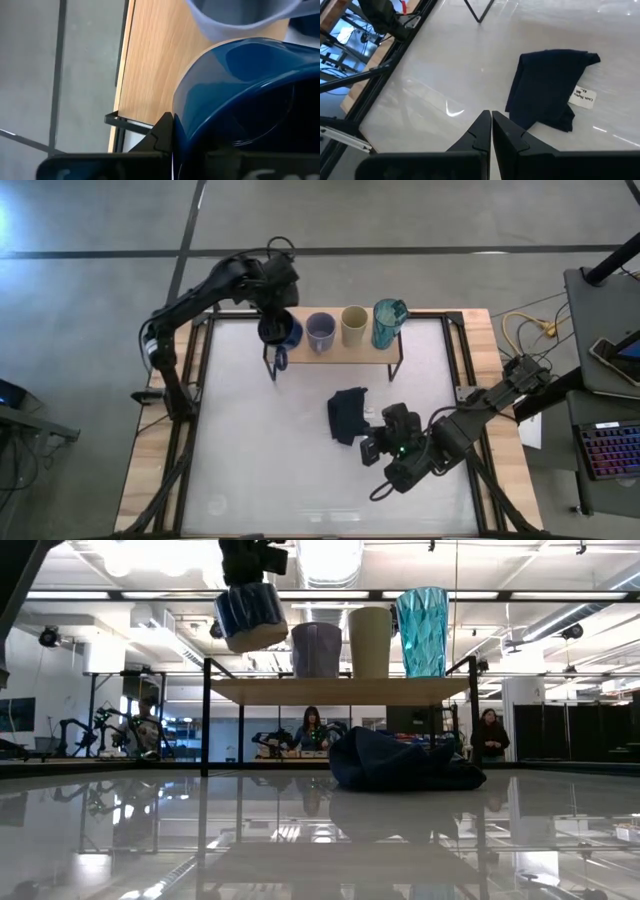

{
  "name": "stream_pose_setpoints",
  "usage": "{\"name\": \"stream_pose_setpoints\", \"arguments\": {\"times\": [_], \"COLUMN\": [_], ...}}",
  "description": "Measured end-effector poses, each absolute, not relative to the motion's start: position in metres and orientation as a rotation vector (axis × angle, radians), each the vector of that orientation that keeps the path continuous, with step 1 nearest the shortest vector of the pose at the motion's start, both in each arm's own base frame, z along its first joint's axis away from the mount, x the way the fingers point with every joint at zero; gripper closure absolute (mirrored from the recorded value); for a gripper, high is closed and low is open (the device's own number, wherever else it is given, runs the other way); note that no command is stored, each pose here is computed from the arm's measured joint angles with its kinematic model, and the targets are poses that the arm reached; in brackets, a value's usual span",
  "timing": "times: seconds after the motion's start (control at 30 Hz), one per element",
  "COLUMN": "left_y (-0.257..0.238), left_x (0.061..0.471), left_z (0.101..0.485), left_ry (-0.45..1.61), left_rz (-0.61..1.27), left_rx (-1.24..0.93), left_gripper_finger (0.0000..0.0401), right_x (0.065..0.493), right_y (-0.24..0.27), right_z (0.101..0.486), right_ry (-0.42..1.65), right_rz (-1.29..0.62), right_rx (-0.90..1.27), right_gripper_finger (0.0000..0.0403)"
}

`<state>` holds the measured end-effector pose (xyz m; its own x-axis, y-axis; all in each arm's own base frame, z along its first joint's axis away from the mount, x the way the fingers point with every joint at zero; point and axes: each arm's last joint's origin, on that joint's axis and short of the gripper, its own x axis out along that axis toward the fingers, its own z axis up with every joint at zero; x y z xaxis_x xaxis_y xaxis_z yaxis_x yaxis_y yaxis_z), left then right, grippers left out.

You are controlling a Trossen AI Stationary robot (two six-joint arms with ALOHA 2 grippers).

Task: Stack small to large cups/mugs on shelf
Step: Put the dark blue mug on the shelf

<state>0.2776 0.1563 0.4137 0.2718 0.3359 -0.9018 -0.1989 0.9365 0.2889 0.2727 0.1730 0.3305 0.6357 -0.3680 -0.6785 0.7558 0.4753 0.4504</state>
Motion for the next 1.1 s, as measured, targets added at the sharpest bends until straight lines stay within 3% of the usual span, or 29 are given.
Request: {"name": "stream_pose_setpoints", "arguments": {"times": [0.5,1.1], "left_y": [0.182,0.199], "left_x": [0.301,0.295], "left_z": [0.374,0.369], "left_ry": [1.402,1.389], "left_rz": [0.311,0.287], "left_rx": [0.095,0.049], "left_gripper_finger": [0.04,0.04], "right_x": [0.272,0.272], "right_y": [0.172,0.172], "right_z": [0.33,0.33], "right_ry": [0.554,0.55], "right_rz": [-0.737,-0.74], "right_rx": [0.787,0.798], "right_gripper_finger": [0.0394,0.0394]}}
